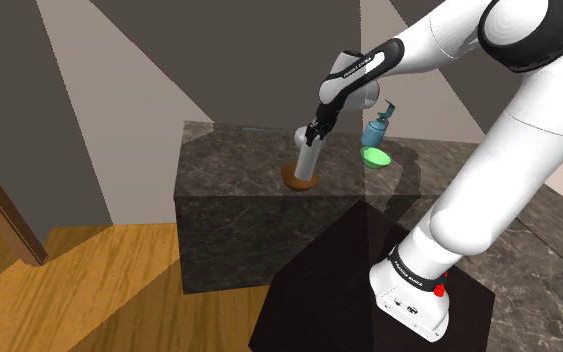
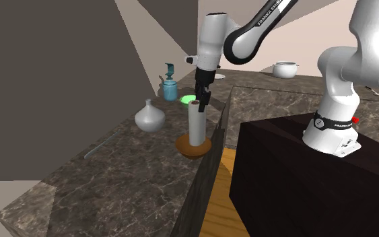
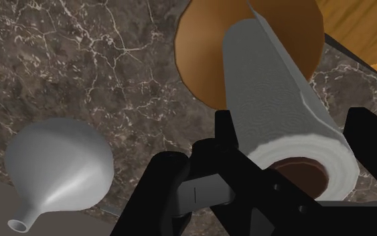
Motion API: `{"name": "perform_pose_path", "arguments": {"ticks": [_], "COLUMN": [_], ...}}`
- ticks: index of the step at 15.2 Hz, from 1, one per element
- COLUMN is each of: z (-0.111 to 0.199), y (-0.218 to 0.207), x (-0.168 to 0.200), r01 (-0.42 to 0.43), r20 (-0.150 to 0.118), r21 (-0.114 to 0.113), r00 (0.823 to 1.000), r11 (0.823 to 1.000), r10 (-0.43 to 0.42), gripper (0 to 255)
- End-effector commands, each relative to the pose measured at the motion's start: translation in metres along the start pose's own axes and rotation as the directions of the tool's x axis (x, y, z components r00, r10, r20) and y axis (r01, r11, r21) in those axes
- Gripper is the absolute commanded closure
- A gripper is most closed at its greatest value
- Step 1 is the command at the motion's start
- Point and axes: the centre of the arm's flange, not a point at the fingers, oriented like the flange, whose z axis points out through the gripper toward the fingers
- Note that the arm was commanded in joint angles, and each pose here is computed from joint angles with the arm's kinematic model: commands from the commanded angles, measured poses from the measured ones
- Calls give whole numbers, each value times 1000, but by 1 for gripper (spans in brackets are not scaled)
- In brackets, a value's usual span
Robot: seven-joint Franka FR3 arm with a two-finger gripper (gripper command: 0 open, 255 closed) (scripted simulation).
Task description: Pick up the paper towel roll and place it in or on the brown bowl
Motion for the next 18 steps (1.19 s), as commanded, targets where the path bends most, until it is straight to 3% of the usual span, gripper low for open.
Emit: {"name": "perform_pose_path", "arguments": {"ticks": [1,6,10,18], "z": [0,0,-50,-50], "y": [0,0,0,0], "x": [0,0,0,0], "r01": [0,0,0,0], "r20": [0,0,0,0], "r21": [0,0,0,0], "r00": [1000,1000,1000,1000], "r11": [1000,1000,1000,1000], "r10": [0,0,0,0], "gripper": [0,0,0,0]}}
